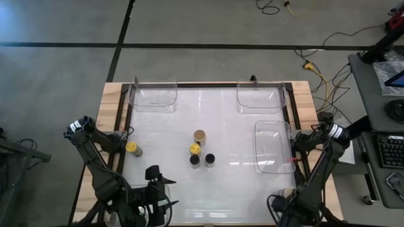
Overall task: Sort spices by type
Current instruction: Put the green seasoning bottle into the bottom transparent bin
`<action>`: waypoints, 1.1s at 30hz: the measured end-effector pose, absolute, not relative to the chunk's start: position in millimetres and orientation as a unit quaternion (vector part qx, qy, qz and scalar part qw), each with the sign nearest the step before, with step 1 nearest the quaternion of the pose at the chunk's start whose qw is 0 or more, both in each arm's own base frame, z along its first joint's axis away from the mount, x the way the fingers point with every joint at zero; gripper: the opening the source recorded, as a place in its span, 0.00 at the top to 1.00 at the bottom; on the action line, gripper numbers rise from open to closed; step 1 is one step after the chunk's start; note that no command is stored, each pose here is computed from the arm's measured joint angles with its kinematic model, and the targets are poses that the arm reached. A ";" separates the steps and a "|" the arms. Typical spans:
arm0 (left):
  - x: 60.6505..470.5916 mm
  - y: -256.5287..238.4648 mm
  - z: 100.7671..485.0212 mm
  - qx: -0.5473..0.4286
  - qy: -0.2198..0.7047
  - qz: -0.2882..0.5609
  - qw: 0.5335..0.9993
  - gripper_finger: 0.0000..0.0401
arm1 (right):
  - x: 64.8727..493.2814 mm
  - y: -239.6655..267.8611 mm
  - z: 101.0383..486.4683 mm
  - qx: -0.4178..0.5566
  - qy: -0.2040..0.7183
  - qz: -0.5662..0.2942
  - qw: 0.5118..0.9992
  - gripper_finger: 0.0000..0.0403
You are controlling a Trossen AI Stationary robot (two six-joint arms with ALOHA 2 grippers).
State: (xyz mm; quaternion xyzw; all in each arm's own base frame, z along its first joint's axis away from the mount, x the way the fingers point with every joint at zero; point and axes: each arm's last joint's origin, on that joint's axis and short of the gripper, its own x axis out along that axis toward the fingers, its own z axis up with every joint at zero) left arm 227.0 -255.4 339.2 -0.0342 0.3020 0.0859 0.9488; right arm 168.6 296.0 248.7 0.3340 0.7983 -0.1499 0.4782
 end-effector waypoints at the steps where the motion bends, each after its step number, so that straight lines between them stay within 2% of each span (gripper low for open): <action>1: 227.0 -255.4 339.2 -0.034 0.302 0.086 0.949 0.28 | 171.2 295.8 251.7 0.338 0.792 -0.148 0.487 0.49; 9: 226.2 -254.3 338.3 -0.026 0.307 0.088 0.947 0.28 | 195.2 286.6 263.1 0.360 0.750 -0.138 0.538 0.49; 17: 222.2 -250.4 336.0 -0.013 0.332 0.090 0.939 0.28 | 245.0 273.8 279.8 0.353 0.686 -0.096 0.629 0.49; 22: 219.8 -247.2 337.6 -0.007 0.340 0.096 0.935 0.28 | 278.6 265.9 282.5 0.283 0.673 -0.094 0.677 0.49; 33: 212.4 -243.8 352.1 -0.047 0.386 0.084 0.917 0.28 | 327.4 248.5 270.6 0.088 0.721 -0.082 0.683 0.49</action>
